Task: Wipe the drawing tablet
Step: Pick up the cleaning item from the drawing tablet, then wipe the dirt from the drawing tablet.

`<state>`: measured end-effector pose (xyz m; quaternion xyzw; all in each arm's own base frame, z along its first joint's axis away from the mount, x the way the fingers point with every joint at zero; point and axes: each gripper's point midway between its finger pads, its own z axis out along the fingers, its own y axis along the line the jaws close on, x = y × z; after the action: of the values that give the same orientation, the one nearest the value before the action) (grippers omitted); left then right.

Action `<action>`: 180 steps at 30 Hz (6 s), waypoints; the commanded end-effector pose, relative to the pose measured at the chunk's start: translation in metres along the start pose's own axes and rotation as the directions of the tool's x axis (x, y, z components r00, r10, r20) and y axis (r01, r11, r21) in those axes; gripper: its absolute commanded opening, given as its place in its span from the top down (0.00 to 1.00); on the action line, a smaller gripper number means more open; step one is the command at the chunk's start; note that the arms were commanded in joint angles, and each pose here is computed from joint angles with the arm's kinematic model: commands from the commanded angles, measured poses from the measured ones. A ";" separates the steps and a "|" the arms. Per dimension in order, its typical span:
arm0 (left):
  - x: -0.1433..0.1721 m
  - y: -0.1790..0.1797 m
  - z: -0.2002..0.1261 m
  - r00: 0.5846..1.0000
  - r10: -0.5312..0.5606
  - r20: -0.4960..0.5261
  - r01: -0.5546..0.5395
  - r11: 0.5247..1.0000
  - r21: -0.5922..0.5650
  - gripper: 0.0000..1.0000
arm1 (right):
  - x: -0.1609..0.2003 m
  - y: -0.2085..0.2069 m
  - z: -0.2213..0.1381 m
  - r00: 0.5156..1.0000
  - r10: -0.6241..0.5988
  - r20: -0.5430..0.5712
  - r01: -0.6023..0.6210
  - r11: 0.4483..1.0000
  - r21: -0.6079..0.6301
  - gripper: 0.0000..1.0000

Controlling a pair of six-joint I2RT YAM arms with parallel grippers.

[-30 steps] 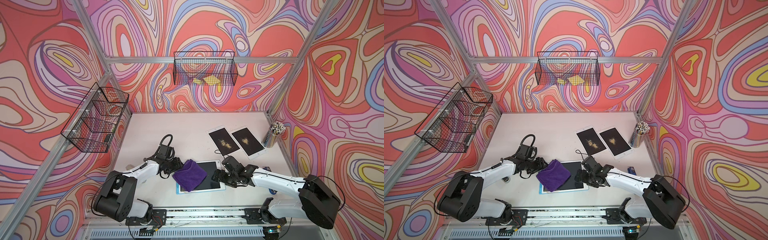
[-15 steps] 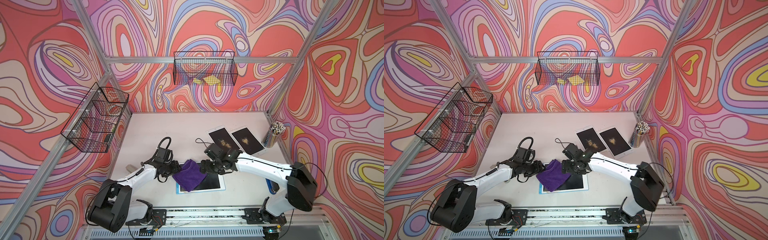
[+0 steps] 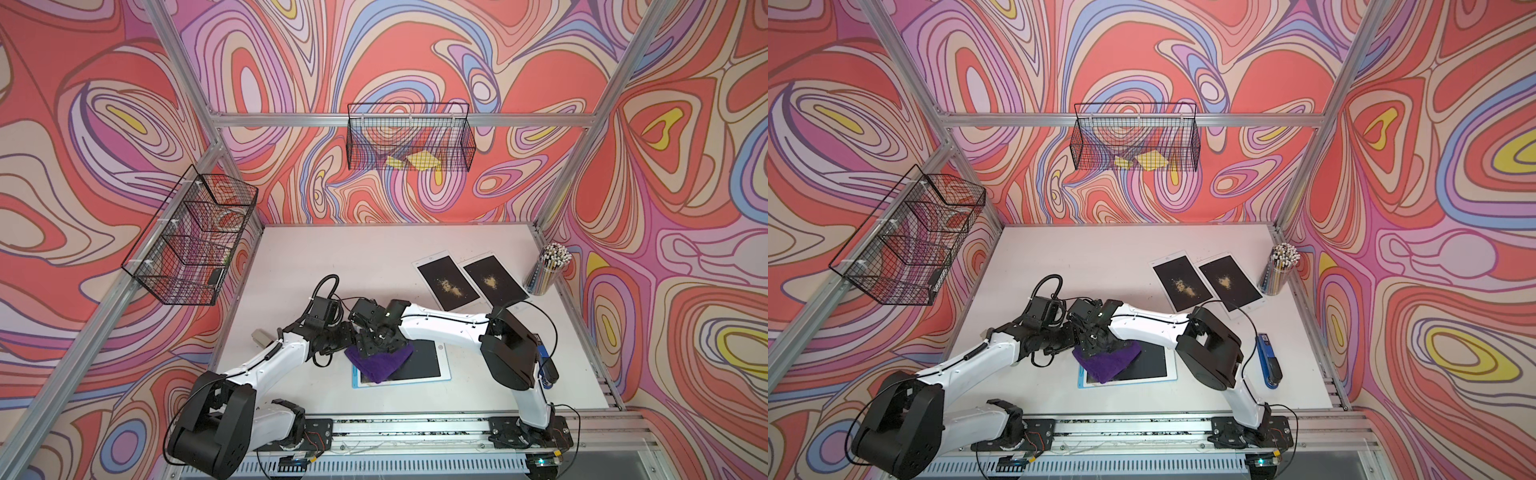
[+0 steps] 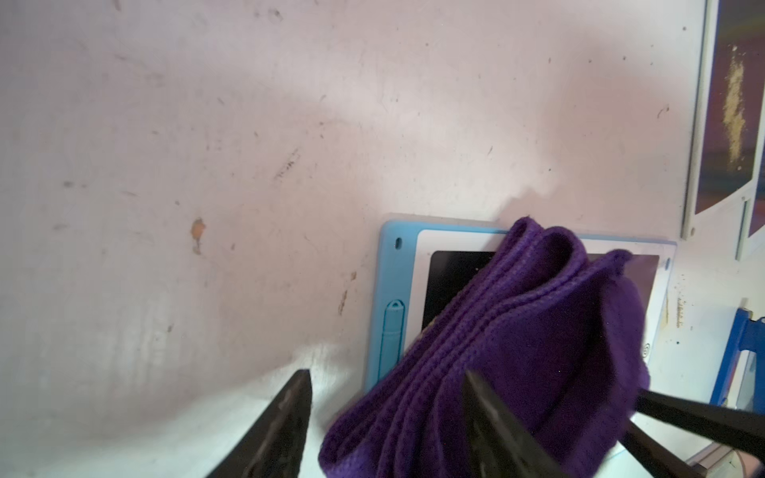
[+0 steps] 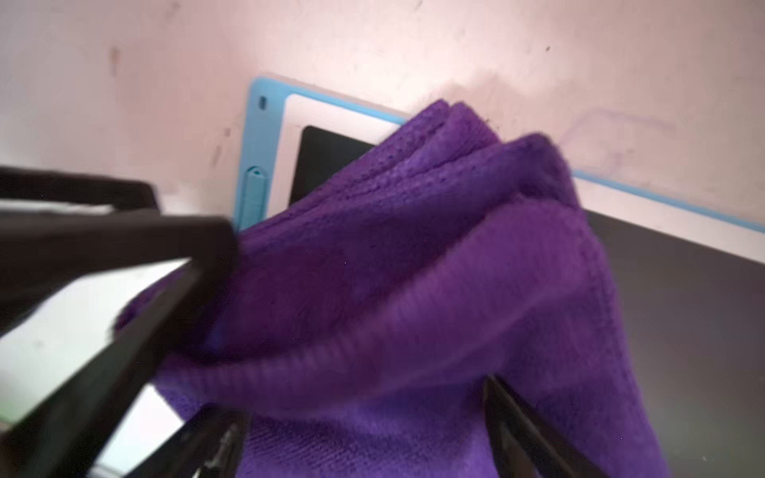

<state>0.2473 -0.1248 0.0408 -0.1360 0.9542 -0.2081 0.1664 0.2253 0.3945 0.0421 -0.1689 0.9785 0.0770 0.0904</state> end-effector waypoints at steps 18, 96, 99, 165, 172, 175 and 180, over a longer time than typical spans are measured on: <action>0.000 0.008 -0.007 1.000 -0.023 0.018 0.023 0.999 -0.034 0.38 | 0.038 -0.011 0.050 0.993 -0.020 -0.119 0.027 0.998 0.056 0.78; 0.046 0.029 0.033 0.962 0.088 -0.260 -0.152 0.960 -0.236 0.85 | 0.068 -0.067 0.047 0.993 -0.086 -0.084 0.086 0.996 -0.007 1.00; 0.046 0.029 0.033 0.962 0.088 -0.260 -0.152 0.960 -0.235 0.85 | 0.050 -0.056 0.018 0.997 -0.083 -0.006 0.083 0.996 -0.044 1.00; 0.033 -0.012 0.027 0.955 0.160 -0.250 -0.197 0.972 -0.131 0.72 | 0.023 -0.062 -0.057 0.989 0.023 0.147 -0.003 0.991 -0.132 1.00; 0.039 0.001 0.033 0.948 0.153 -0.279 -0.208 0.961 -0.183 0.78 | 0.006 -0.037 -0.023 0.990 -0.058 0.129 0.068 0.995 -0.076 1.00; 0.041 0.006 0.032 0.947 0.149 -0.283 -0.210 0.958 -0.197 0.78 | -0.004 -0.043 -0.005 0.990 -0.078 0.121 0.078 0.997 0.007 1.00; 0.043 0.010 0.032 0.947 0.149 -0.286 -0.213 0.955 -0.207 0.79 | -0.013 -0.074 0.023 0.994 -0.054 0.099 0.040 0.989 0.141 1.00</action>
<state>0.2381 -0.1560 0.0174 -0.0434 0.9874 -0.1340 0.0724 0.2446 0.3587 0.0324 -0.1949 0.9678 0.0772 0.1392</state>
